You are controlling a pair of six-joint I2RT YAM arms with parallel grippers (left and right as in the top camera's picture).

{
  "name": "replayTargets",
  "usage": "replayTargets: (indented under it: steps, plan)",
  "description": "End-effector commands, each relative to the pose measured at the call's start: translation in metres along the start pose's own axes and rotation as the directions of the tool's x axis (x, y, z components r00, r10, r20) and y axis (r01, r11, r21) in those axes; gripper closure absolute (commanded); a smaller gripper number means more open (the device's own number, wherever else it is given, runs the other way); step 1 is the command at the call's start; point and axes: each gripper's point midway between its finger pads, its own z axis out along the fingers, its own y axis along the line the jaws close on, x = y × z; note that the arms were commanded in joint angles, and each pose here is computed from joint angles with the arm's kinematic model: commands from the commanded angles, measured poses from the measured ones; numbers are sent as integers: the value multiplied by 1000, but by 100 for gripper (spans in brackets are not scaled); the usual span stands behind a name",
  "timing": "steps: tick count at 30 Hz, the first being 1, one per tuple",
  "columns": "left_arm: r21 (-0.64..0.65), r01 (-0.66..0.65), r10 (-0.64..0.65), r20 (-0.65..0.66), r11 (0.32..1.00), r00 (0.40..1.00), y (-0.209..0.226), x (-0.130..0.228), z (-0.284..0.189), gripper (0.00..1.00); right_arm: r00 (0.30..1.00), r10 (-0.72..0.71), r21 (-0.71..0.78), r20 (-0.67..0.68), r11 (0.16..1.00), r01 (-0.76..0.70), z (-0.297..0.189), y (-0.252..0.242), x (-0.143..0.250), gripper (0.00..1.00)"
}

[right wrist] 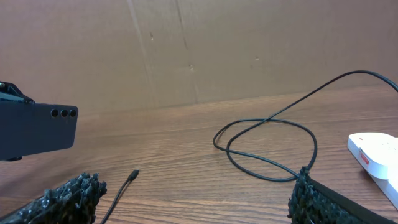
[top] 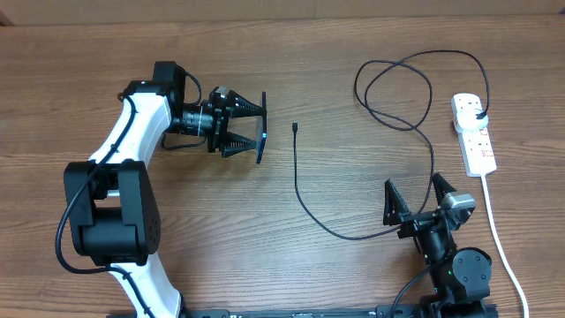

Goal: Plug charger to phone and switch on socket
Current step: 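Lift the smartphone with the left gripper and tilt it upright, then move the right gripper to the phone and grasp its side edge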

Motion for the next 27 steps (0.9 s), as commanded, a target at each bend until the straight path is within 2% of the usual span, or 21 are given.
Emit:
replayTargets:
  steps: [1,8,11,15,17,18,20,21,22,27]
  plan:
    - [47,-26,27,-25,999,999,-16,5,-1,57,1000,3,3,1,1000,-3,0,-1,2,0]
    - [50,-25,26,-27,998,999,-17,5,-1,57,1000,4,2,1,1000,-4,0,-1,2,0]
    - [50,-23,24,-27,998,999,-17,5,-1,57,1000,22,-52,-3,998,-22,0,9,3,0]
    - [50,-21,23,-27,999,999,-17,5,-1,57,976,209,-188,-57,958,-216,-3,34,4,0]
    - [50,-21,23,-27,999,999,-17,5,-1,57,934,340,-244,-113,901,-358,-6,46,3,0]
    - [50,-21,22,-27,999,999,-17,5,-1,57,890,428,-269,-155,849,-455,-8,54,2,0]
    - [50,-17,19,-27,999,999,-17,5,-1,57,770,580,-276,-265,720,-637,-13,66,5,0]
    - [49,-7,8,-27,999,1000,-17,5,-1,57,645,673,-239,-362,602,-762,-17,74,10,0]
    - [49,-7,8,-27,999,1000,-17,5,-1,57,615,695,-224,-373,576,-787,-17,74,11,0]
    - [49,-8,10,-27,999,1000,-17,5,-1,57,617,715,-218,-330,578,-786,-14,68,5,0]
